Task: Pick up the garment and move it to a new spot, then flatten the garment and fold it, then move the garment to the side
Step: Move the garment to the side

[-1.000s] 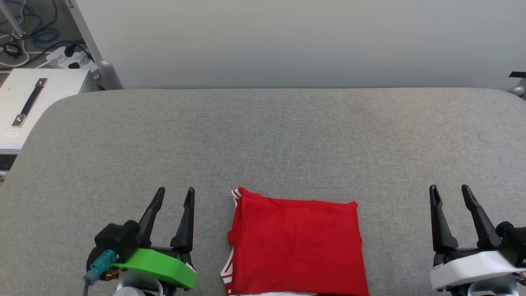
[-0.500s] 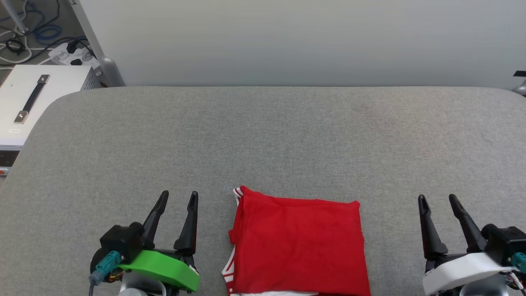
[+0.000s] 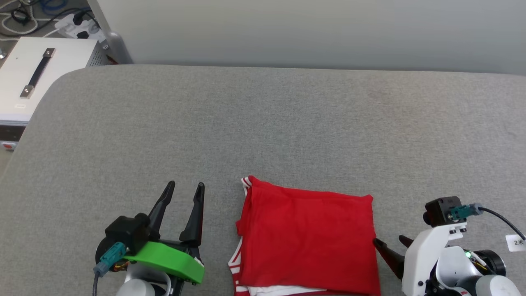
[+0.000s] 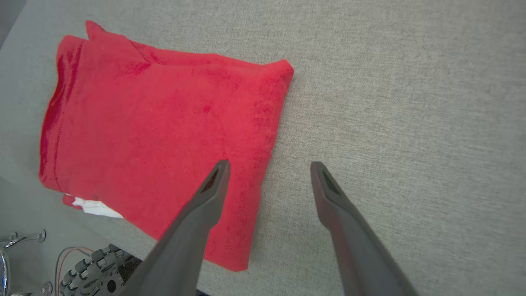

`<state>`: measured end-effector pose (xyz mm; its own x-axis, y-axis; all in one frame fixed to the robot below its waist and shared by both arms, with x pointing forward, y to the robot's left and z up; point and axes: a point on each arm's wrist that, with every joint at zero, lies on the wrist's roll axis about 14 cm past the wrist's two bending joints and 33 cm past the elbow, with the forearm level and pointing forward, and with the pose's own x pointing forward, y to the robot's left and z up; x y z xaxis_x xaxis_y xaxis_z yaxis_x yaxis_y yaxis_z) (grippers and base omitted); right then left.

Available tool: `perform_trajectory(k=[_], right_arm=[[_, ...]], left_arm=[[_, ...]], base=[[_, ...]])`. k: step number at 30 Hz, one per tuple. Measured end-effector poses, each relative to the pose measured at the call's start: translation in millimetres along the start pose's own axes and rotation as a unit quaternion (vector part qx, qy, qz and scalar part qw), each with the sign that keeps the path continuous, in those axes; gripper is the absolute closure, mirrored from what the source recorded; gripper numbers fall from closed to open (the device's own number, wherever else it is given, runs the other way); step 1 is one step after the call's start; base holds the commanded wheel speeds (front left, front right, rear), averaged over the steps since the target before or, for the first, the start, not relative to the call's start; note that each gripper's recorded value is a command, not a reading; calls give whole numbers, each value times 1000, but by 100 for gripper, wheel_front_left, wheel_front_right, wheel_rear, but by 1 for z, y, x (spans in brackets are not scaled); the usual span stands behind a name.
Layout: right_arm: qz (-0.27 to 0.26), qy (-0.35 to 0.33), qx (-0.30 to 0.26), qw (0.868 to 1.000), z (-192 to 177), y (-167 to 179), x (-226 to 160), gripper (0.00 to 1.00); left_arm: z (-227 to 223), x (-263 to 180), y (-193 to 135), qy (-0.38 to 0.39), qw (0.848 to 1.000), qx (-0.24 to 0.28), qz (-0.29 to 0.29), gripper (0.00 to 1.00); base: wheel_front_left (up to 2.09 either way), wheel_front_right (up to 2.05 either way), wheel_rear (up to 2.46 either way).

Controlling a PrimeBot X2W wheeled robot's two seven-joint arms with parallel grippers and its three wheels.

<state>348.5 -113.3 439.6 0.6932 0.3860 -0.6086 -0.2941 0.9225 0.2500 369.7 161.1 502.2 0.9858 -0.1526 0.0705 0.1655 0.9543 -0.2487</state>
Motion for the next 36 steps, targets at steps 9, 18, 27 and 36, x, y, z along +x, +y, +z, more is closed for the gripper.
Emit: perform_trajectory(k=[9,18,27,36], right_arm=[[19,119,20,993,-19,15,38,0],[35,169,24,985,-42,23,57,0],[55,163,-12,985,-46,39,65,100],[31,86,-89,992,-14,18,44,100]], left_arm=[[-2,2,20,5,1000,2,30,0],[-8,-2,32,15,999,4,50,0],[-10,0,30,18,999,2,47,0],[-5,2,16,11,1000,-3,22,0]], base=[[0,0,0],[0,0,0],[0,0,0],[0,0,0]])
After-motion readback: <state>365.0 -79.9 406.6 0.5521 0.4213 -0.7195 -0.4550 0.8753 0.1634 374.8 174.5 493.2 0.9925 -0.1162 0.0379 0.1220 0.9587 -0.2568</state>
